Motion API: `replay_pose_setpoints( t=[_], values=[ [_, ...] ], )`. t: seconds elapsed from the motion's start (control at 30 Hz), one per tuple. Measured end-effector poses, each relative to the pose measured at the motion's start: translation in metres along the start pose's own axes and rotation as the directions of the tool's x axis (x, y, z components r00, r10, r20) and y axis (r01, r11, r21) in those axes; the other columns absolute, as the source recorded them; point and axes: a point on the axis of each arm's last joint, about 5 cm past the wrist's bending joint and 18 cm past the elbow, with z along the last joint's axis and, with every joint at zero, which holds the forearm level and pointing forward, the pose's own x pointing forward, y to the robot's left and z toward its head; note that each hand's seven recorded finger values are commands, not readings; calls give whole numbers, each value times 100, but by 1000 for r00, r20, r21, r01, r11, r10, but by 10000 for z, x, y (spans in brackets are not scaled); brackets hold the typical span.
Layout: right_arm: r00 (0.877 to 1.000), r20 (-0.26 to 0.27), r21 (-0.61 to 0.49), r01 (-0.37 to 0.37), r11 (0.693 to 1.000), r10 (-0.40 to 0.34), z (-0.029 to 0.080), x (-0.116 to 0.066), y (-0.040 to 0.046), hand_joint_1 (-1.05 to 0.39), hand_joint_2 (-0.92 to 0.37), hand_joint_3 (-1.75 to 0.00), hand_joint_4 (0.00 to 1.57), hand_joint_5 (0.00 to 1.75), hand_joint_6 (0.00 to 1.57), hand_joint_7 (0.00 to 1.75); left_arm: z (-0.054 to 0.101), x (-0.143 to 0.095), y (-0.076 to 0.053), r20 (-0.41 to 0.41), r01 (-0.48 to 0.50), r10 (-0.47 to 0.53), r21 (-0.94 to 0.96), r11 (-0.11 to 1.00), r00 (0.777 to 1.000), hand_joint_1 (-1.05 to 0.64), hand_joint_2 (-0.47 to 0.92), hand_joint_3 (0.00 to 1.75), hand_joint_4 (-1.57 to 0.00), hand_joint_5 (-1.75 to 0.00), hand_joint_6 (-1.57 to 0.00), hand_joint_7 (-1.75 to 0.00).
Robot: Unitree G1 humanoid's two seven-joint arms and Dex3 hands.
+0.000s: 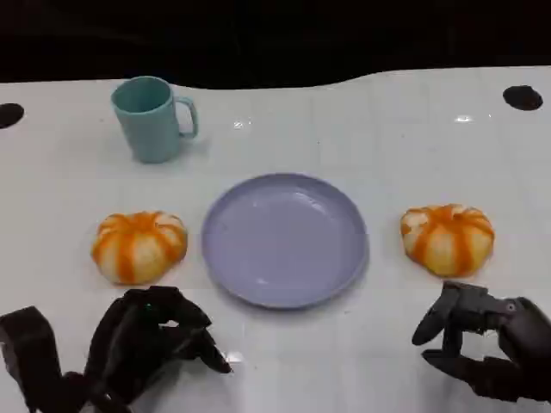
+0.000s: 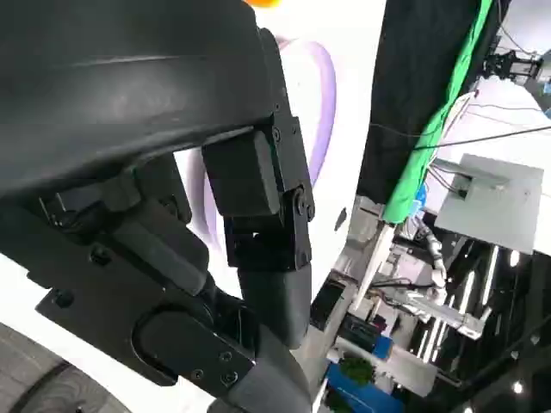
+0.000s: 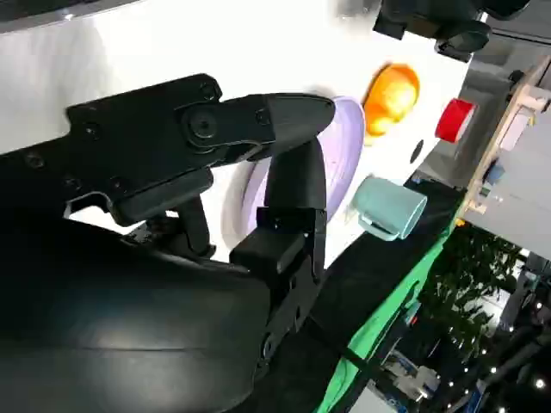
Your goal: Grasp the bread from the table and place it into the plate.
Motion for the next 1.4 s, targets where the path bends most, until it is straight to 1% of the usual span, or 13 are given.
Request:
replay_pose_setpoints(
  t=[0.47,0.77,0.97,1.03,1.07,1.17,1.2,1.27,1.3,1.33,1.4],
  values=[
    [1000,-2,2,0,1000,0,-8,0,3,-43,-92,-21,67,165,67,117,0,-1,1,0,0,0,-1,1000,1000,-105,68,0,-157,-60,-157,-33],
    [1000,-2,2,0,1000,0,-7,0,3,-44,-92,-22,66,169,65,121,-2,0,1,-5,0,0,-4,1000,1000,-105,68,0,-157,-60,-157,-33],
    [1000,2,-14,8,1000,-8,-1,2,4,-44,-92,-23,63,164,61,119,-3,-2,2,-5,-1,1,-5,1000,1000,-105,68,0,-157,-60,-157,-32],
    [1000,23,-56,10,998,-9,26,14,1,-46,-92,-23,61,151,59,112,-4,-2,2,-5,-1,1,-5,1000,1000,-105,68,0,-157,-60,-157,-32],
    [999,39,-89,12,996,-9,46,19,-7,-46,-92,-22,59,144,59,106,-5,-2,1,-6,-1,1,-6,1000,1000,-105,68,0,-157,-60,-157,-32],
    [996,88,-202,32,979,-14,102,33,-66,-48,-92,-21,54,122,57,83,-6,-2,1,-6,-1,1,-6,1000,1000,-105,68,0,-157,-60,-157,-32],
    [995,100,-242,38,970,-14,123,40,-91,-50,-92,-21,52,112,57,72,-7,-2,1,-6,-1,1,-6,1000,1000,-105,68,0,-157,-60,-157,-32],
    [993,120,-319,46,946,-8,165,55,-140,-52,-92,-21,50,103,58,59,-10,-3,1,-7,-2,2,-6,1000,1000,-105,68,0,-157,-60,-157,-32],
    [992,128,-359,53,932,-7,186,60,-164,-53,-92,-21,48,94,59,47,-11,-4,1,-7,-2,2,-5,1000,1000,-105,69,0,-157,-60,-157,-32],
    [991,133,-391,60,918,-8,201,66,-184,-54,-92,-20,47,79,62,30,-11,-4,1,-5,-2,2,-3,1000,1000,-105,68,0,-157,-60,-157,-32],
    [990,144,-460,67,885,1,238,78,-226,-55,-92,-18,47,60,63,14,-11,-4,1,-5,-2,2,-3,1000,1000,-105,67,0,-157,-60,-157,-32]
  ],
)
